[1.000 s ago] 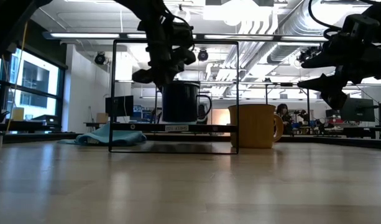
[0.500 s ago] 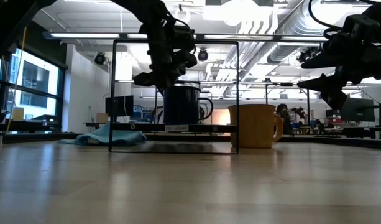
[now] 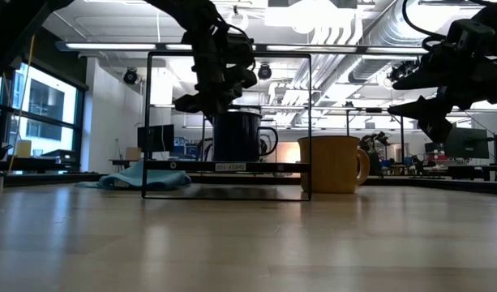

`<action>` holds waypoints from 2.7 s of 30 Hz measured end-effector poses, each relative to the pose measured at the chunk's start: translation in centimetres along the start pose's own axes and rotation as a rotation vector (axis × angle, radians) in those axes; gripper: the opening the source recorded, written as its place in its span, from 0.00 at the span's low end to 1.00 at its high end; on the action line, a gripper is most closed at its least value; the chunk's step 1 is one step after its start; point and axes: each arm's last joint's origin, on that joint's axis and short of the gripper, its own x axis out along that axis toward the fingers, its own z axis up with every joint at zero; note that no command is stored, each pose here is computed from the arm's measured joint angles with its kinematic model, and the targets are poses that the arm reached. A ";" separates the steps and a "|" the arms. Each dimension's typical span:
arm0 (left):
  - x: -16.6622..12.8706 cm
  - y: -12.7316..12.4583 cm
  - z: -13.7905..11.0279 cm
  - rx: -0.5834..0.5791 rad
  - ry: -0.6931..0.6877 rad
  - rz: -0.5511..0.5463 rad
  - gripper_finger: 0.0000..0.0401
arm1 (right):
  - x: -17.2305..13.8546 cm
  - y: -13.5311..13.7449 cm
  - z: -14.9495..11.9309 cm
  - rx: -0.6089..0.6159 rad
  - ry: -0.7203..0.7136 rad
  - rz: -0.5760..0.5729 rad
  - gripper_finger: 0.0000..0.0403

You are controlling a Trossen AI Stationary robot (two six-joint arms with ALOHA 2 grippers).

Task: Stack small to large cups/mugs on shelf
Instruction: Put the dark blue mug on the shelf, then put the yellow mug on the shelf

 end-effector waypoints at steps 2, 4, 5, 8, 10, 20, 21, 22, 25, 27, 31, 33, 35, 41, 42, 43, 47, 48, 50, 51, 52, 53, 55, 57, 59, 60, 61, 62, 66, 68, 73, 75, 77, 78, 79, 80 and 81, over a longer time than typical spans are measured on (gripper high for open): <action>0.0 0.0 0.0 0.000 -0.001 0.001 0.02 | 0.0 0.0 0.0 0.001 0.000 0.000 0.48; 0.0 0.0 0.0 -0.005 -0.003 0.005 0.02 | 0.0 0.0 0.0 0.003 0.000 0.000 0.48; 0.0 0.0 0.0 -0.009 -0.003 0.005 0.03 | 0.0 0.0 0.0 0.003 0.000 0.000 0.48; 0.0 0.0 0.0 -0.015 -0.003 0.005 0.05 | 0.0 0.0 0.0 0.003 0.000 0.000 0.48; 0.0 0.0 0.0 -0.015 -0.004 0.005 0.05 | 0.0 0.0 0.0 0.003 0.000 0.000 0.48; 0.0 0.0 0.0 -0.015 -0.007 0.005 0.07 | 0.0 0.0 0.0 0.003 0.002 0.002 0.48; 0.0 0.0 0.0 -0.015 -0.008 0.005 0.08 | 0.0 0.0 0.0 0.003 0.003 0.003 0.48; 0.0 0.0 0.0 -0.015 -0.008 0.005 0.10 | 0.0 0.0 0.0 0.003 0.003 0.003 0.48; 0.0 0.0 0.0 -0.015 -0.008 0.004 0.13 | 0.0 0.0 0.0 0.003 0.003 0.003 0.48; 0.0 0.0 0.0 -0.015 -0.008 0.004 0.14 | 0.0 0.0 0.0 0.003 0.002 0.003 0.48; 0.0 0.0 0.0 -0.015 -0.007 0.005 0.12 | 0.0 0.0 0.0 0.002 0.002 0.003 0.48; 0.0 0.0 0.0 -0.015 -0.007 0.005 0.11 | 0.0 0.0 0.0 0.001 0.002 0.003 0.48; 0.0 0.0 0.0 -0.014 -0.007 0.005 0.10 | 0.0 0.0 0.0 0.000 0.002 0.003 0.48; 0.0 0.0 0.0 -0.009 -0.006 0.005 0.09 | 0.0 0.0 0.0 0.000 0.002 0.002 0.48; 0.0 0.0 0.0 -0.005 -0.006 0.005 0.10 | 0.0 0.0 0.0 0.000 0.002 0.002 0.48; 0.0 0.0 0.0 -0.002 -0.005 0.006 0.10 | 0.0 0.0 0.0 -0.001 0.002 0.002 0.48; 0.0 0.0 0.0 0.000 -0.003 0.006 0.14 | 0.0 0.0 0.0 -0.004 0.002 0.002 0.48; 0.0 0.0 0.0 0.002 -0.002 0.004 0.16 | 0.0 0.0 0.0 -0.004 0.002 0.002 0.48; 0.0 0.0 0.0 0.002 -0.002 0.004 0.18 | 0.0 0.0 0.0 -0.005 0.002 0.002 0.48; 0.0 0.0 0.0 0.002 -0.002 0.004 0.20 | 0.0 0.0 0.0 -0.005 0.002 0.002 0.48; 0.0 0.0 0.0 0.002 -0.002 0.004 0.21 | 0.0 0.0 0.0 -0.005 0.001 0.002 0.48; 0.0 0.0 0.0 0.002 -0.002 0.004 0.23 | 0.0 0.0 0.0 -0.005 0.001 0.002 0.48; 0.0 0.0 0.0 0.005 -0.002 0.004 0.26 | 0.0 0.0 0.0 -0.005 0.001 0.002 0.48; 0.0 0.0 0.0 0.006 -0.002 0.004 0.28 | 0.0 0.0 0.0 -0.005 0.001 0.001 0.48; 0.0 0.0 0.0 0.006 -0.002 0.004 0.31 | 0.0 0.0 0.0 -0.005 0.000 0.000 0.48; -0.1 0.0 0.0 0.007 -0.002 0.004 0.32 | 0.0 0.0 0.0 -0.005 -0.001 -0.001 0.48; -0.2 -0.1 0.0 0.010 -0.002 0.004 0.34 | 0.0 0.0 0.0 -0.005 -0.001 -0.001 0.48; -0.4 -0.1 0.0 0.015 -0.005 0.003 0.35 | 0.0 0.0 0.0 -0.005 -0.001 -0.001 0.48; -1.5 -0.5 0.4 0.037 -0.039 -0.008 0.39 | 0.0 0.0 0.0 -0.013 0.000 -0.001 0.48; -2.1 -0.7 0.6 0.042 -0.058 -0.018 0.41 | 0.0 0.0 0.0 -0.020 0.000 0.000 0.48; -3.3 -0.8 0.5 0.059 -0.043 -0.006 0.44 | 0.0 0.0 0.0 -0.021 0.000 0.000 0.48; -3.6 -0.7 0.3 0.058 -0.023 0.013 0.45 | 0.0 0.0 0.0 -0.022 0.000 0.000 0.48; -4.0 -0.6 -0.1 0.054 0.007 0.050 0.45 | 0.0 0.0 0.0 -0.022 0.000 0.001 0.48; -4.3 -0.5 -0.3 0.055 0.021 0.067 0.45 | 0.0 0.0 0.0 -0.022 0.000 0.000 0.48; -4.6 -0.4 -0.4 0.060 0.032 0.085 0.45 | 0.0 0.0 0.0 -0.022 0.000 0.000 0.48; -5.1 -0.4 -0.6 0.067 0.041 0.104 0.45 | 0.0 0.0 0.0 -0.020 0.000 0.001 0.48; -5.6 -0.4 -0.7 0.071 0.048 0.121 0.45 | 0.0 0.0 0.0 -0.020 0.002 0.002 0.48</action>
